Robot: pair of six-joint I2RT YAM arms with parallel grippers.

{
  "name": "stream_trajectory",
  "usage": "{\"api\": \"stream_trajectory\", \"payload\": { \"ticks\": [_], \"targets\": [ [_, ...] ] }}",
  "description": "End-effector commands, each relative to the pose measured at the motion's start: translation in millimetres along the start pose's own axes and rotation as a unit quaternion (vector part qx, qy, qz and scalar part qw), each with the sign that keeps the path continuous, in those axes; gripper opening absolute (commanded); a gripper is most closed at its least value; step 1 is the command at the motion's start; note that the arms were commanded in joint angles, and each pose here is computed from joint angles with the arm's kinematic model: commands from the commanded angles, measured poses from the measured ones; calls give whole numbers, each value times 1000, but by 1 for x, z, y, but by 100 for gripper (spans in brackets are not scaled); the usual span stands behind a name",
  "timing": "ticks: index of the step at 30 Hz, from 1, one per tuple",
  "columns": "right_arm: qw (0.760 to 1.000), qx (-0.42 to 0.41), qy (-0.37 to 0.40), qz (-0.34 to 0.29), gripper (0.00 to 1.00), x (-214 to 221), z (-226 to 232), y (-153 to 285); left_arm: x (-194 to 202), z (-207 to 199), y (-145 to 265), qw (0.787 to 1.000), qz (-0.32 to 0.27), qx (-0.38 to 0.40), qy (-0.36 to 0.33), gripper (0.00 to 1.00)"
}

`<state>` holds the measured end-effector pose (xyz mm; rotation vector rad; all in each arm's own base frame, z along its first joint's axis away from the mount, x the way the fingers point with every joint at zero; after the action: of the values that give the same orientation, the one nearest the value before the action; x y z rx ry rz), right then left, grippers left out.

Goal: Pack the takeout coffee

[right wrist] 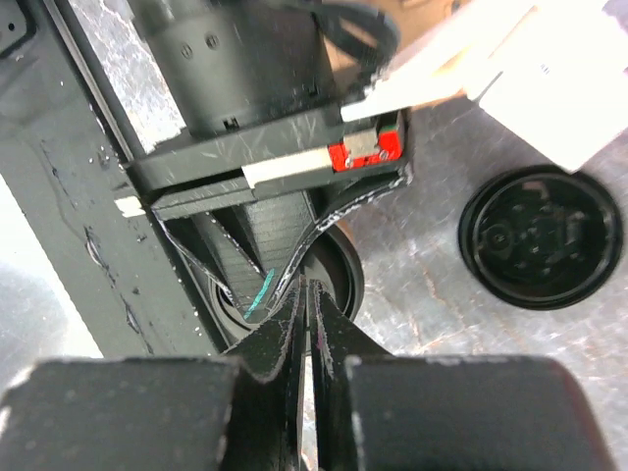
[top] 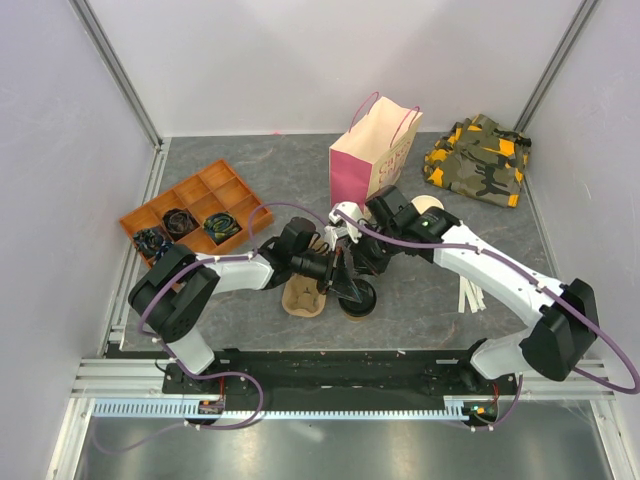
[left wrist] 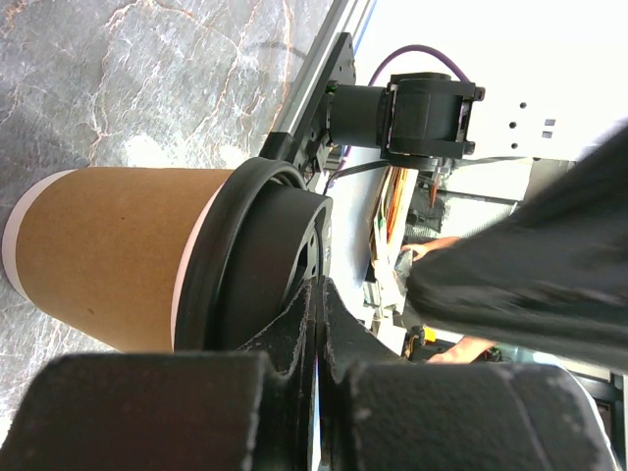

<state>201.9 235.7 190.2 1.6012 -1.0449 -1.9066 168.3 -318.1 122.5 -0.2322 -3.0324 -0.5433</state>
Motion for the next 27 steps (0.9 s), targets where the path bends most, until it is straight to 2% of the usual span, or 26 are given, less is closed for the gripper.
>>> {"api": "stream_trajectory", "payload": {
  "ticks": [1,4,10,15,24,27],
  "targets": [
    [999,18,29,-2,10,-10,-7,8,5,73,-1,990,-33,-130,53,2],
    [999,19,32,9,11,-2,-7,4,5,74,-1,990,-33,-131,52,2],
    [999,5,14,53,11,42,0,-28,4,74,-2,989,-33,-131,53,2],
    [997,15,14,75,9,56,1,-40,5,75,-1,989,-32,-132,56,2],
    [999,13,24,35,11,28,3,-19,4,72,-1,990,-30,-128,49,2],
    [999,14,26,15,12,15,3,-10,0,56,-1,994,-34,-103,27,2]
  ]
}}
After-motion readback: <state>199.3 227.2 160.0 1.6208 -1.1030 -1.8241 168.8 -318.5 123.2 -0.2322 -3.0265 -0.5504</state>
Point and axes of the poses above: each gripper's point midway between its finger pads, its own y axis back along the fingers, its own z axis along the line the jaws close on, x = y × z, the point moved 4 cm from there along y, back along the fingers, and after that the axes turned 14 degrees about y, right-handed, at the moved point
